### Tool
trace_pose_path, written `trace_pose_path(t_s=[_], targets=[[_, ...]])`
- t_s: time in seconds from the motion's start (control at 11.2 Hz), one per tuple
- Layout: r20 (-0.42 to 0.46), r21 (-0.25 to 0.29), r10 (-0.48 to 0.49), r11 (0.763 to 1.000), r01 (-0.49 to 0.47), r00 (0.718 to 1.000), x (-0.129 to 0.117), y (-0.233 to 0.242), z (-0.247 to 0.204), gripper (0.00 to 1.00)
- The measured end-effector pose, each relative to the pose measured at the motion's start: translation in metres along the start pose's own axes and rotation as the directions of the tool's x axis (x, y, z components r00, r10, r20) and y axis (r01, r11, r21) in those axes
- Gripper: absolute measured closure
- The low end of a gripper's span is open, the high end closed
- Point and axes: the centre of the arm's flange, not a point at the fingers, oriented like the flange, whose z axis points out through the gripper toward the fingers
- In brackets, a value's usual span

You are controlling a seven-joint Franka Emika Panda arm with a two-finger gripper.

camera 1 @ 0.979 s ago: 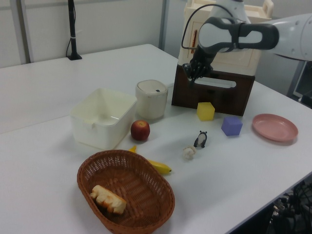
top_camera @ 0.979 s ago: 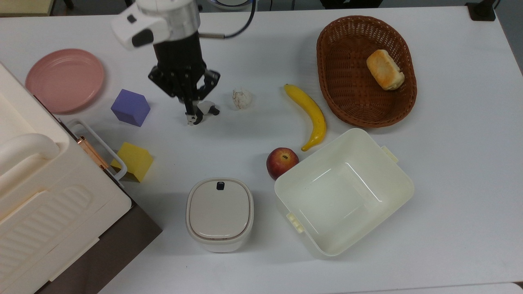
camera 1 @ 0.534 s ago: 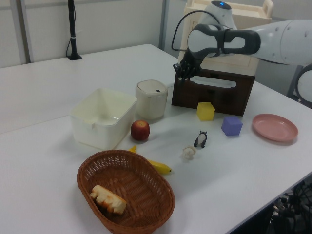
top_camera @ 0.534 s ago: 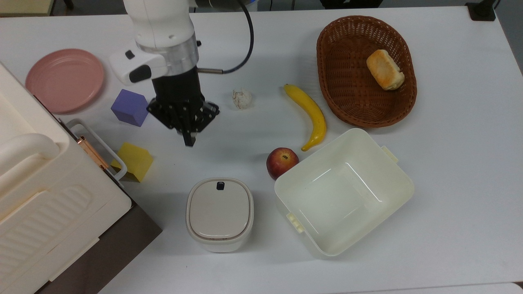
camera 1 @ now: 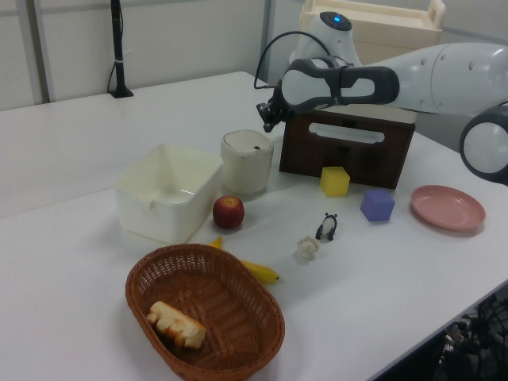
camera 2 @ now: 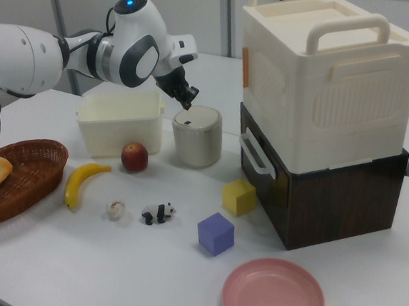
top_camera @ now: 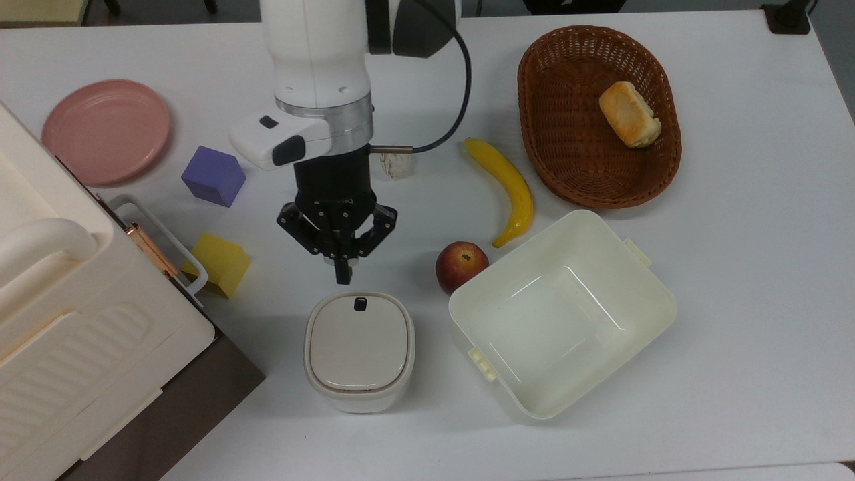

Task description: Open the trash can

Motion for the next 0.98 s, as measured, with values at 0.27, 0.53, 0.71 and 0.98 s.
trace_pose_path(t_s=[0.27, 0.53, 0.71, 0.98], targets=[[-0.038, 0.008, -0.021, 1.0, 0.022, 0.999, 0.002, -0.013, 0.008, 0.99], [-0.021, -0.005, -0.039, 0.999, 0.039, 0.999, -0.005, -0.013, 0.03, 0.99], [-0.001, -0.014, -0.056, 0.998, 0.056, 0.998, -0.011, -0.015, 0.045, 0.99], [0.006, -0.013, -0.07, 0.997, 0.07, 0.998, -0.013, -0.022, 0.053, 0.99]])
